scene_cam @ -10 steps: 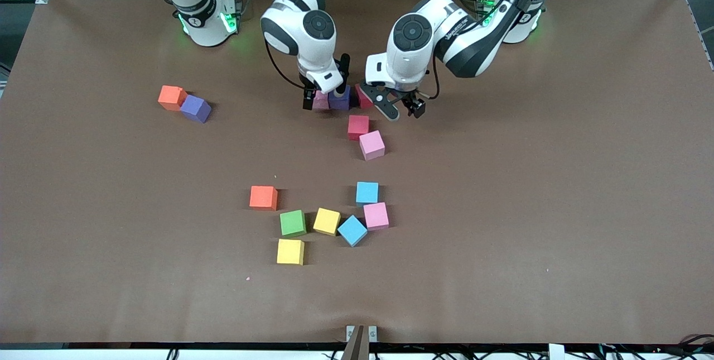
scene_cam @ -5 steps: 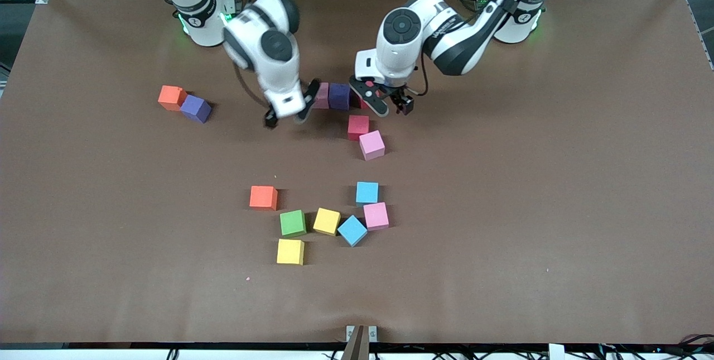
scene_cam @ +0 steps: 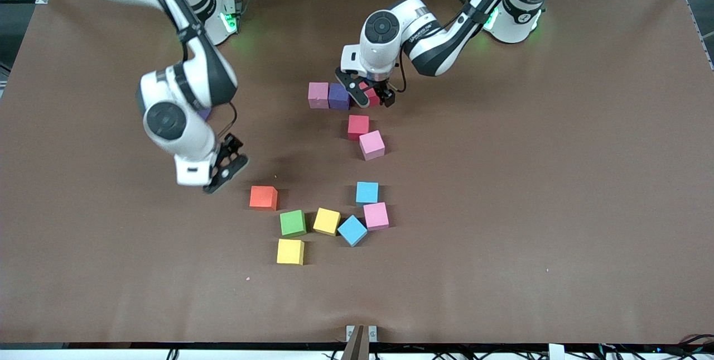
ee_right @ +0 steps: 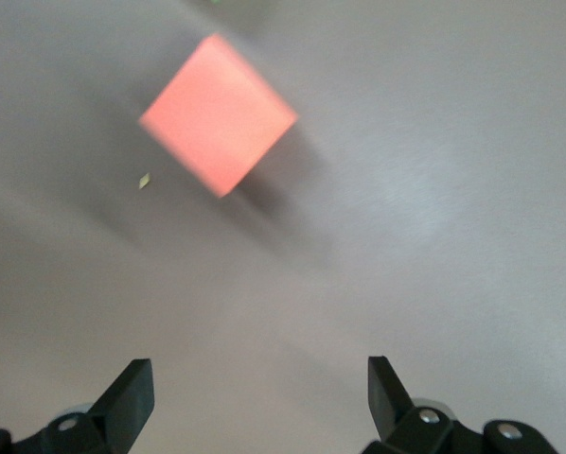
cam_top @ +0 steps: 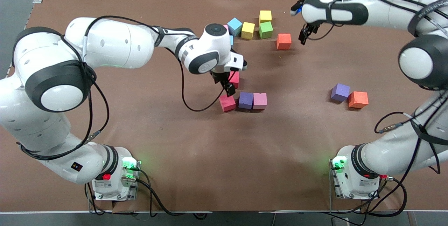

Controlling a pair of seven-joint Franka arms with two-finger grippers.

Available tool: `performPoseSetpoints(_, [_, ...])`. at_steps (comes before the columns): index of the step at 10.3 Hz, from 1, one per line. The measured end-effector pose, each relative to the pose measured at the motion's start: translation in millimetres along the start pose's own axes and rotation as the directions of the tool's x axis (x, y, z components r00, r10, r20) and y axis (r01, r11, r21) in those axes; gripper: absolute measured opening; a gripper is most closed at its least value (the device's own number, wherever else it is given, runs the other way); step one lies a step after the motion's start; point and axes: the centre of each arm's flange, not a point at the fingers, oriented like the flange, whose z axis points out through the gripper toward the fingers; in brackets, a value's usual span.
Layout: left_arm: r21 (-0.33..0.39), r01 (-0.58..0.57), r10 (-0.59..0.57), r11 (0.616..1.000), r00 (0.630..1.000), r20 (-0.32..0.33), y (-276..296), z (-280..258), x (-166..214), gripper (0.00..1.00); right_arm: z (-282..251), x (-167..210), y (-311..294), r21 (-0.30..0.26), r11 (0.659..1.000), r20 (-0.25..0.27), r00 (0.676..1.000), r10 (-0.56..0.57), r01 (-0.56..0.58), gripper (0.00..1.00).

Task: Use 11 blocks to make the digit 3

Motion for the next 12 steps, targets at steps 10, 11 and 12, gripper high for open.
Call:
performPoseSetpoints(10, [0.031, -0.182, 0.182, 0.983, 0.983, -0.016, 41.0, 47.4, -27.1, 1.0, 37.9, 71.8, 15.5, 0.09, 0.757, -0.001, 0.76, 0.65, -0.647, 1.0])
performPoseSetpoints(11, [0.034, -0.202, 0.203, 0.979, 0.979, -0.023, 43.4, 55.7, -27.0, 1.0, 37.3, 79.3, 1.4, 0.098, 0.732, -0.004, 0.735, 0.678, -0.675, 1.0])
performPoseSetpoints(12, [0.042, -0.221, 0.222, 0.974, 0.975, -0.023, 43.4, 60.3, -27.0, 1.0, 38.3, 86.1, -13.5, 0.098, 0.718, -0.005, 0.721, 0.693, -0.69, 1.0])
